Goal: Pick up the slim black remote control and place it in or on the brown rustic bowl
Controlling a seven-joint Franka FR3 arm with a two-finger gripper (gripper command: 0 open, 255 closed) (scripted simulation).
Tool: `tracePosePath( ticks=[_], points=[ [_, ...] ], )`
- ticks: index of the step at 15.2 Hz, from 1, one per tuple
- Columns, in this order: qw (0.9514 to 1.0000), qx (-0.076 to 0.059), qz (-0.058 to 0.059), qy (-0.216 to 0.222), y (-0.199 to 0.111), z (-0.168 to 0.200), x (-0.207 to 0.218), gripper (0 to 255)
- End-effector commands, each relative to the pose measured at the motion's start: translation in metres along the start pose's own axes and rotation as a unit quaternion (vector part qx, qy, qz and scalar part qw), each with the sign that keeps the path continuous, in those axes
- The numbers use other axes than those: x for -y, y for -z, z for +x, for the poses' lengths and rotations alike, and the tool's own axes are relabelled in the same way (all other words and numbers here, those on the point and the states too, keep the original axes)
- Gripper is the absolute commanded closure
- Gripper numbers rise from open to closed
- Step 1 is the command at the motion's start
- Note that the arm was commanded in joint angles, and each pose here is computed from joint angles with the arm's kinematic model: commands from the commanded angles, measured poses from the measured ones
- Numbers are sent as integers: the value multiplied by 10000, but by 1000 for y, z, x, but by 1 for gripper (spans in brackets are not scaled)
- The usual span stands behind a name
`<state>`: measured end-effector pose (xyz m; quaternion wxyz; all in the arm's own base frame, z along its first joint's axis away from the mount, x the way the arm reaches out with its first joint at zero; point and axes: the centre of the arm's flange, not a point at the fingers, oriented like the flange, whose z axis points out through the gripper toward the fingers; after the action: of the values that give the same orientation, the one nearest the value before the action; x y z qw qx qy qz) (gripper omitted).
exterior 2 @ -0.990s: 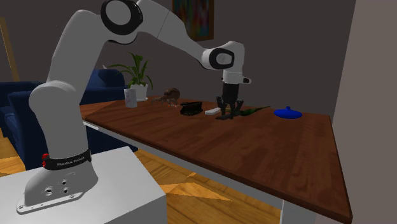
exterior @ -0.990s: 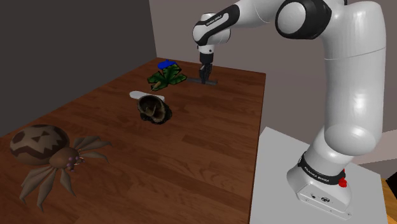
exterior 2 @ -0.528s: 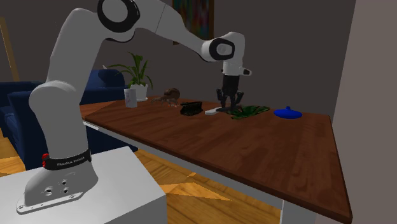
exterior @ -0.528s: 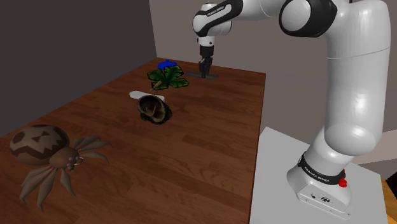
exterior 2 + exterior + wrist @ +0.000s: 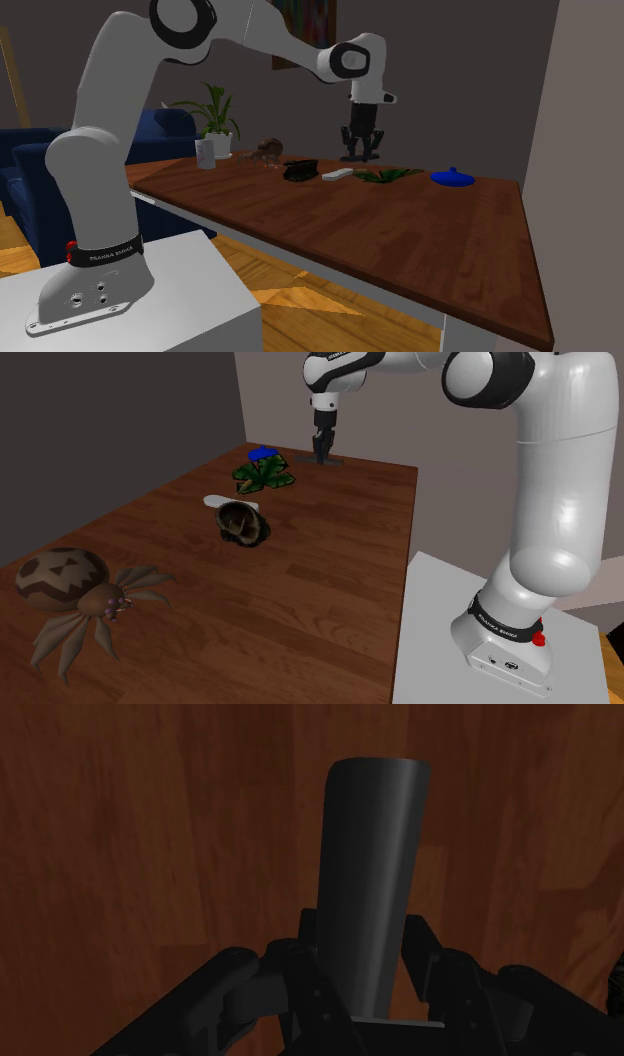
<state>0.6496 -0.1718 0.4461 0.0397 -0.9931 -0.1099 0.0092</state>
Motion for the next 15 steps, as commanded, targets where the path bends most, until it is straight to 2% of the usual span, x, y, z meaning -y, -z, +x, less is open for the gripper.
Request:
tracePosePath(
  ticks=[1, 4, 15],
  points=[
    [10000, 1, 1, 1, 11, -1, 1, 255],
    [10000, 1, 1, 1, 22, -1, 2, 255],
    [10000, 1, 1, 1, 7, 37, 141, 255]
  ],
)
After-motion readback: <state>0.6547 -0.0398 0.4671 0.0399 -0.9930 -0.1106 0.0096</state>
